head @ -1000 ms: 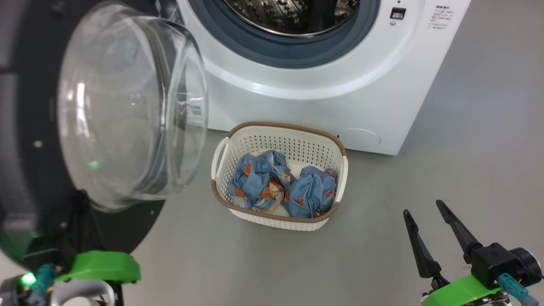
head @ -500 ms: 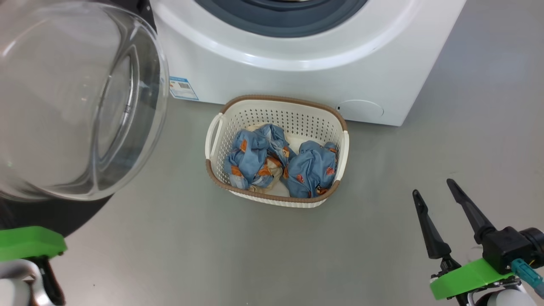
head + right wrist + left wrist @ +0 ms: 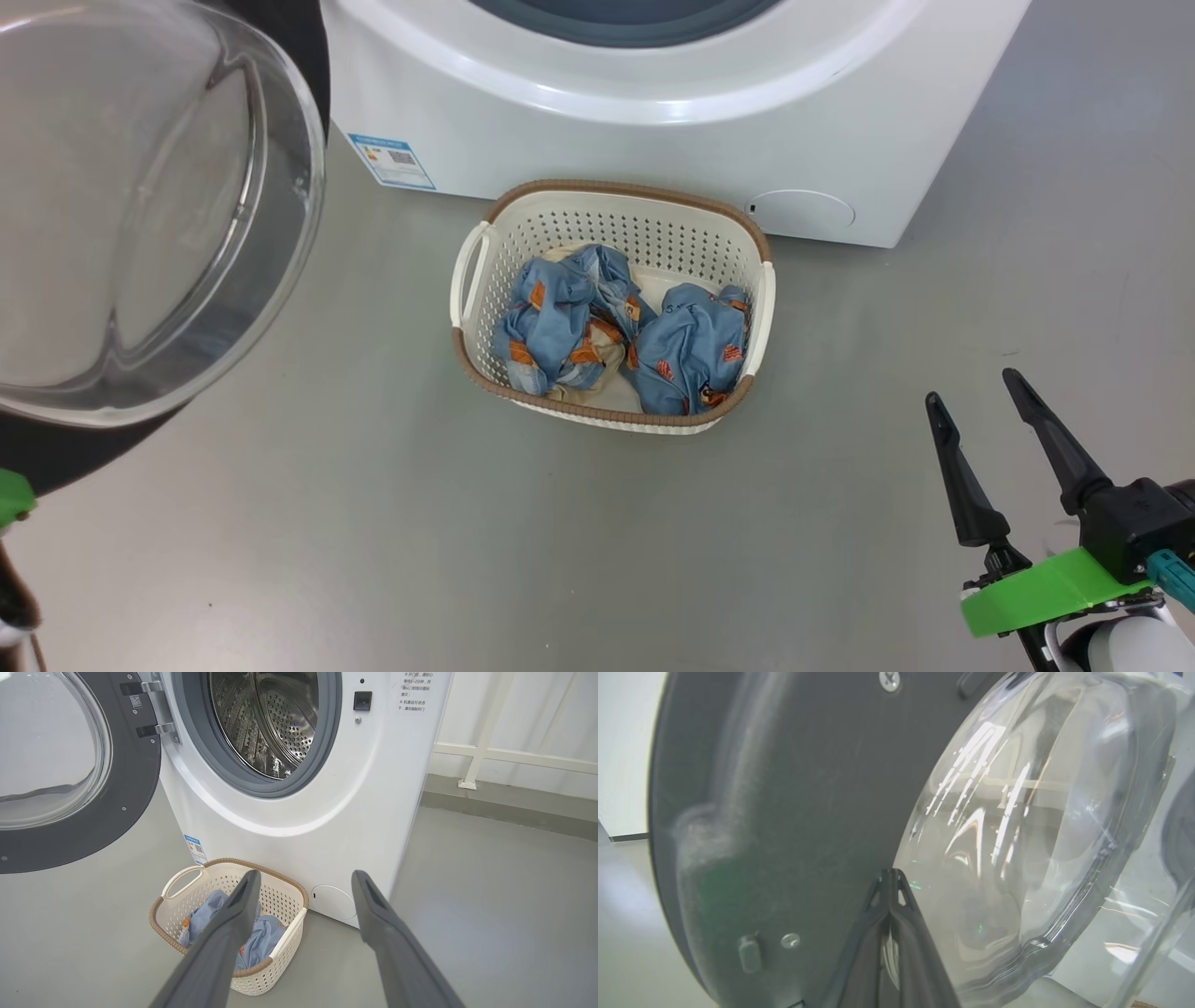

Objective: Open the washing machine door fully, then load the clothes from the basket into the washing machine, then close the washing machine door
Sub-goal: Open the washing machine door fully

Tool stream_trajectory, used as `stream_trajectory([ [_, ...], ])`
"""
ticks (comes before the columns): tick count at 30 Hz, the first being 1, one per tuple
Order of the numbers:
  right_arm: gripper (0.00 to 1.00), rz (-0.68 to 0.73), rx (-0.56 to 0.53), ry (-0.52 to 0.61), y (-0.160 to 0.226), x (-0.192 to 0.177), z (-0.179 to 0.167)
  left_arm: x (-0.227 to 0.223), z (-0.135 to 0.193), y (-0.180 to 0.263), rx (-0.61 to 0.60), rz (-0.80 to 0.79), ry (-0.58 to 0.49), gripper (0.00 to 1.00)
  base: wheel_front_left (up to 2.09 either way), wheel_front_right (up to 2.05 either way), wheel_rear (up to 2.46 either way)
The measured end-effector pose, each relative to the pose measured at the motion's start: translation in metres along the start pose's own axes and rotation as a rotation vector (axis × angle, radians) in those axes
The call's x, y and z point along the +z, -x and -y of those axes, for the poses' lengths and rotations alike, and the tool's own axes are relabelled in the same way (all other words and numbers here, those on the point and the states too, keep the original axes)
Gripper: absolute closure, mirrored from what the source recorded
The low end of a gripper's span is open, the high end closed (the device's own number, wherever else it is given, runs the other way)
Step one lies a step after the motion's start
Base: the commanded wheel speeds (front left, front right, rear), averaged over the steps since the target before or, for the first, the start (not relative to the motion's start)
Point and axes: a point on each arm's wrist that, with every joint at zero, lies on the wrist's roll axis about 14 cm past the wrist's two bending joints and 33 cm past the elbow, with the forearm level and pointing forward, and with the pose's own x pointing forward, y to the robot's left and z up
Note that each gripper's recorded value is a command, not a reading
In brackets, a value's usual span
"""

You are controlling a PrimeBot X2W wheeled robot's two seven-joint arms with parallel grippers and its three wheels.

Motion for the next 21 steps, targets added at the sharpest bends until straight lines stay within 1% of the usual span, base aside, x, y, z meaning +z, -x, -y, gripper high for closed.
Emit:
stream_trajectory([
  [4,0.00,0.000,0.002,-0.002,0.000,0.000,-0.001,-0.002,-0.011,-0.008,0.026,-0.014,-0.003,1.00,0.00,0.00,0.00],
  [14,0.00,0.014,0.004,0.004,0.002,0.008,-0.003,0.003,-0.023,-0.012,0.028,-0.005,0.010,1.00,0.00,0.00,0.00],
  [21,0.00,0.029,-0.001,0.007,0.005,0.015,-0.004,0.013,-0.024,-0.001,0.027,0.048,0.033,1.00,0.00,0.00,0.00],
])
